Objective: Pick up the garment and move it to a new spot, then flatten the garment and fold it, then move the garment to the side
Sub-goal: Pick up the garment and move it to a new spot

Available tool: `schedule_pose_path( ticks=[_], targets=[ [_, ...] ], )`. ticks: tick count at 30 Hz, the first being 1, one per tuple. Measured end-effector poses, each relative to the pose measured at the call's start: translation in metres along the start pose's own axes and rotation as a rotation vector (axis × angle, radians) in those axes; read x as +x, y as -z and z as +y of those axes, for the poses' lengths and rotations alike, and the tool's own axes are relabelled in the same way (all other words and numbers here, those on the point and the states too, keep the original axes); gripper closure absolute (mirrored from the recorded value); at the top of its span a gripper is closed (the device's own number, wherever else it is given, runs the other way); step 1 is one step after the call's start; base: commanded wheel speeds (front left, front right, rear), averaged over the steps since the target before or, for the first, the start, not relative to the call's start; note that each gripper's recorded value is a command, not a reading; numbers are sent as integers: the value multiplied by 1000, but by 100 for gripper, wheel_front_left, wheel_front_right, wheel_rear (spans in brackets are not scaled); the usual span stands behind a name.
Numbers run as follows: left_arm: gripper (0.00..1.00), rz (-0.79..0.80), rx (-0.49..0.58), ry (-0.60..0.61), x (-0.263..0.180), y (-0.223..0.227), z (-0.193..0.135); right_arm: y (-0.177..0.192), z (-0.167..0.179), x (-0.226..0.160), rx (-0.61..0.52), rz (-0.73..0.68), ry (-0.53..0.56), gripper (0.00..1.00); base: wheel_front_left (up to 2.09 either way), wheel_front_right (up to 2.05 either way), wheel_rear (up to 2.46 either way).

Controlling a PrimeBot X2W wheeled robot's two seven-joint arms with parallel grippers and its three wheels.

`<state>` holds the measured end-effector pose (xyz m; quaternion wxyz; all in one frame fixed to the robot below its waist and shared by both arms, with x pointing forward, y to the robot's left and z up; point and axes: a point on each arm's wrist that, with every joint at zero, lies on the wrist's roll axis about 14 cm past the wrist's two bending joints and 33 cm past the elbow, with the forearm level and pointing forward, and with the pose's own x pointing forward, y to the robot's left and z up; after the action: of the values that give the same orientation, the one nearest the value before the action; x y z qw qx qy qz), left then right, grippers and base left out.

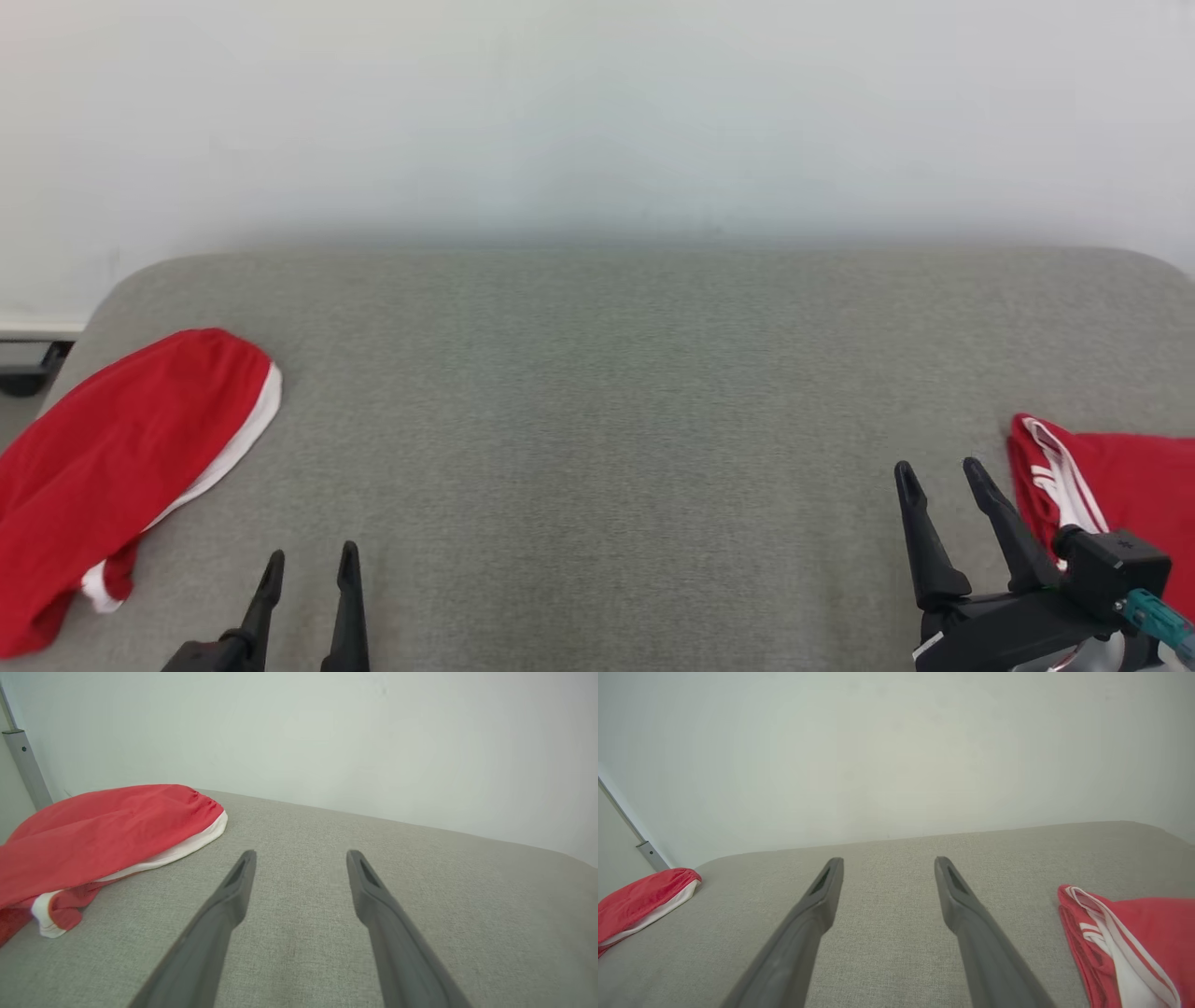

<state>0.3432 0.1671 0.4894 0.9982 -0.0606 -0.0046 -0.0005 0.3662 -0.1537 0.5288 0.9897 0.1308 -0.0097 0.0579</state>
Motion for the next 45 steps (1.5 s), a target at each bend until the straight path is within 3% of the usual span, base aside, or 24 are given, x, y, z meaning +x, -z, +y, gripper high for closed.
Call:
schedule_pose_path(
  ticks=[15, 39, 45],
  targets=[
    [0, -22, 52, 148, 17, -5, -44, -5, -58, -34, -12, -25, 192, 0, 0, 0, 0],
    [0, -24, 73, 106, 12, -13, -34, 4, -46, -24, -3, -12, 149, 0, 0, 0, 0],
    [0, -23, 85, 33, 2, -16, -10, 12, -26, -11, 5, 11, 77, 0, 0, 0, 0]
  ],
)
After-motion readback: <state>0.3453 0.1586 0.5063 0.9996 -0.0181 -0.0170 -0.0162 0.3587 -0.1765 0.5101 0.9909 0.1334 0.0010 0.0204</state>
